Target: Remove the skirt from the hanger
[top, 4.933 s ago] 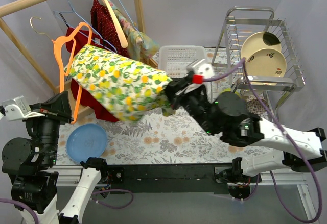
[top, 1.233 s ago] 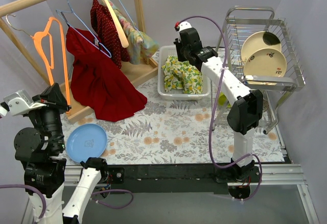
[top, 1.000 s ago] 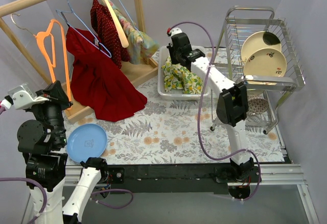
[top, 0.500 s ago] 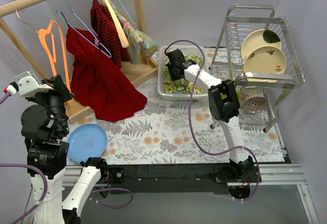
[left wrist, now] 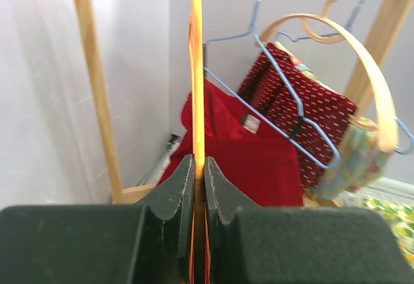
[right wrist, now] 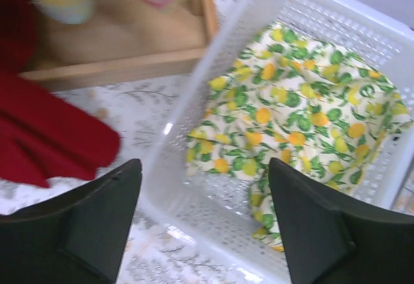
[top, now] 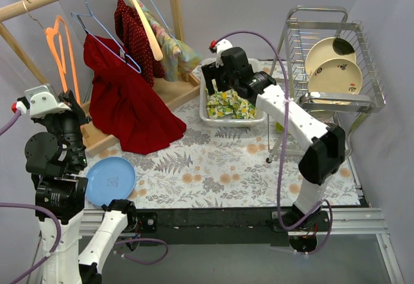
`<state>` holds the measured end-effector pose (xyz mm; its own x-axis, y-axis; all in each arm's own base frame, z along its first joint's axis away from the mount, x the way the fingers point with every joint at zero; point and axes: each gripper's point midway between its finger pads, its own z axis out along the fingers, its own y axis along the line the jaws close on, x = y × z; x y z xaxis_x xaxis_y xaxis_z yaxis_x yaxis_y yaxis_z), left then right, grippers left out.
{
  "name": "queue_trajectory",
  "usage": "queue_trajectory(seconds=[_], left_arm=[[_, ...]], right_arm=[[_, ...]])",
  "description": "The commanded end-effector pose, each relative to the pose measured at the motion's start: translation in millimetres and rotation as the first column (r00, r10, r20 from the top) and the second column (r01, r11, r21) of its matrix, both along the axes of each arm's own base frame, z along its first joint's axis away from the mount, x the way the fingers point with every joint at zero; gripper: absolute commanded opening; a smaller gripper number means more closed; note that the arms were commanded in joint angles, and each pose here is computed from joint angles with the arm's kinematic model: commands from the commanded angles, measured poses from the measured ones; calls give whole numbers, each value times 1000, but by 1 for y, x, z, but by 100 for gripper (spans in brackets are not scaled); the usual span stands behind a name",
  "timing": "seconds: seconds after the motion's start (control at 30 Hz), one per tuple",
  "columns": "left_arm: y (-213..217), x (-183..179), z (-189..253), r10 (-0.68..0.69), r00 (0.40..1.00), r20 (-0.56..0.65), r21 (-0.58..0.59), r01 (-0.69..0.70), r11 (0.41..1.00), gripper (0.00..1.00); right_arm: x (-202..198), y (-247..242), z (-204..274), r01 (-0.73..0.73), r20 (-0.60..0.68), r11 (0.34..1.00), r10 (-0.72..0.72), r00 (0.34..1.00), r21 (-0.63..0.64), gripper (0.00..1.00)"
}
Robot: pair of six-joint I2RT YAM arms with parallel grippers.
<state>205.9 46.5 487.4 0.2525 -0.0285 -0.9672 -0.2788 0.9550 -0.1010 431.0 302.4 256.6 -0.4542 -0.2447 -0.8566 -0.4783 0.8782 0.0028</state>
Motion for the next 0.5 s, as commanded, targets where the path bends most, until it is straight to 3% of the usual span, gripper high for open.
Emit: queue_trajectory(seconds=[0.0, 0.03, 0.2, 0.47], left_arm=[[26, 4, 23, 162, 986, 45, 39, -164, 986, 0], [29, 6, 24, 184, 982, 41, 43, -186, 982, 0], [43, 25, 13, 296, 955, -24, 86, -293, 952, 0], [46, 59, 4, 345, 937, -47, 122, -338, 933, 0]], right_arm=[[-58, 30, 44, -139, 78, 987, 133, 988, 76, 93], [-73, 27, 56, -156, 98, 983, 146, 984, 98, 98], [-127, 32, 90, -243, 150, 954, 218, 964, 174, 98], [-180, 8, 133, -306, 224, 914, 250, 942, 267, 98]])
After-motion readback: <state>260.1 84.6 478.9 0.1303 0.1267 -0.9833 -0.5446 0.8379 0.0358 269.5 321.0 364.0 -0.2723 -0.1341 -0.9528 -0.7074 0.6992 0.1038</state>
